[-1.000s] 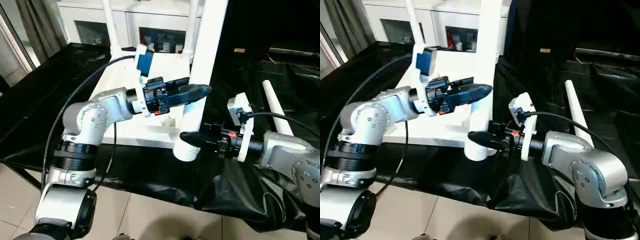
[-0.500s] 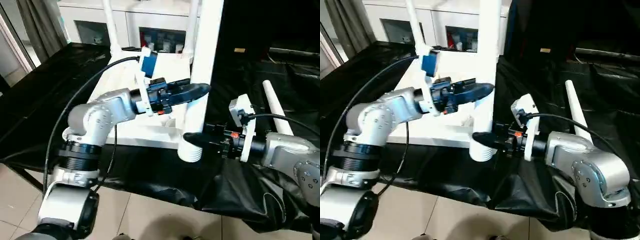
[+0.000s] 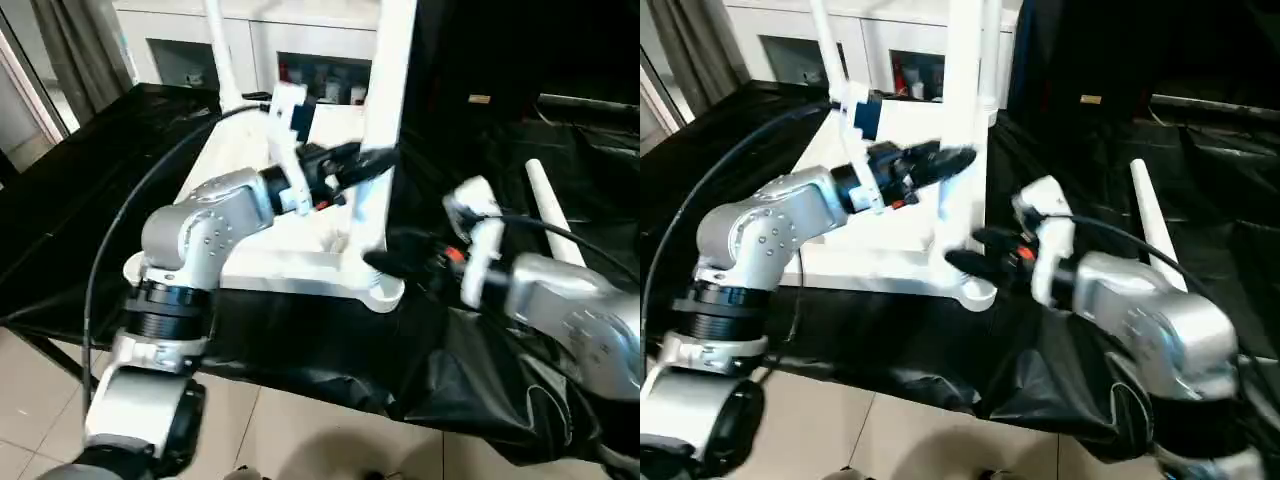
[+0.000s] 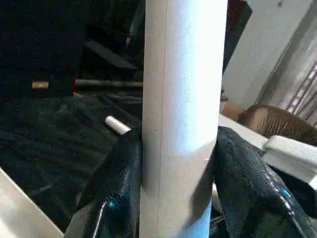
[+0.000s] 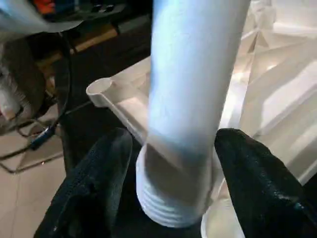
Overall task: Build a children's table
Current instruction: Pick table leg
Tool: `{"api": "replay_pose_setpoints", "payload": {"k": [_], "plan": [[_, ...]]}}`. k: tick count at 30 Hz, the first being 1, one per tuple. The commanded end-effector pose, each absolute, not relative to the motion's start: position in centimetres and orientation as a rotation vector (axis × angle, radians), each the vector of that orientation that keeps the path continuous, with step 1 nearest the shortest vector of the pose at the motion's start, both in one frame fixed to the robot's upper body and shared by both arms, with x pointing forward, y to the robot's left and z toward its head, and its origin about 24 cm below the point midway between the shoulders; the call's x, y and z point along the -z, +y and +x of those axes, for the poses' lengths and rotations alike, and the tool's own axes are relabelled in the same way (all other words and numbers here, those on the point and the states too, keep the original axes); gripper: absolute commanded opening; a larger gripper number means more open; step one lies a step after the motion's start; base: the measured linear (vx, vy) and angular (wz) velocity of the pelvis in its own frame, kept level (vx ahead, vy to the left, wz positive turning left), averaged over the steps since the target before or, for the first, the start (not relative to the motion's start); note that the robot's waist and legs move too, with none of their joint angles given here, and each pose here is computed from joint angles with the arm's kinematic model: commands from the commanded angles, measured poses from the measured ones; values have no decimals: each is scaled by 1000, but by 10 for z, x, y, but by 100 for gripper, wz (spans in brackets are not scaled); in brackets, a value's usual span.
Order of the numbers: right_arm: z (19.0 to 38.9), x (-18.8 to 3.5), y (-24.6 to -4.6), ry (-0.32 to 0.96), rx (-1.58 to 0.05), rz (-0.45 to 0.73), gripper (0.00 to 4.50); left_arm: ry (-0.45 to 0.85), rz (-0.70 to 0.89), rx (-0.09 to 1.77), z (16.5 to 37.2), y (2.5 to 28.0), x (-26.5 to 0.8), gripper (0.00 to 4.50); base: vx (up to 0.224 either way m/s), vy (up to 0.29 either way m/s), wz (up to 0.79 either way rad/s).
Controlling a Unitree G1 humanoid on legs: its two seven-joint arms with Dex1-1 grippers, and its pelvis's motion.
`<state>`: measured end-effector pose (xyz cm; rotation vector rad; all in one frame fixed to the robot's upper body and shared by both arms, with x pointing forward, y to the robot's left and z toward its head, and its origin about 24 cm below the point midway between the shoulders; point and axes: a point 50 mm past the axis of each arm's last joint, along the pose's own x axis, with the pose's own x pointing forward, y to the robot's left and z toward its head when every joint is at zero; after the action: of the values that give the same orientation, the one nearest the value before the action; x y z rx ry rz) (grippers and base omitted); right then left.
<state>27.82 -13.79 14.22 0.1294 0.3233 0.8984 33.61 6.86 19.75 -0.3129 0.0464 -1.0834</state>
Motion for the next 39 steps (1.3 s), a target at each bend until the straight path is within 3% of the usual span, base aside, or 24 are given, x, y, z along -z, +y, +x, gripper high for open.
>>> {"api": "replay_pose_setpoints", "payload": {"k": [1,7,39], "plan": [[283,-144,-139,329,-871,165,300,13,-295,1088,334,66,-207,185,0,0,0],[286,-145,-137,335,-850,211,300,27,-298,1070,334,65,-202,185,0,0,0],[288,-139,-126,372,-882,175,300,50,-224,1188,325,58,-197,185,0,0,0]]}}
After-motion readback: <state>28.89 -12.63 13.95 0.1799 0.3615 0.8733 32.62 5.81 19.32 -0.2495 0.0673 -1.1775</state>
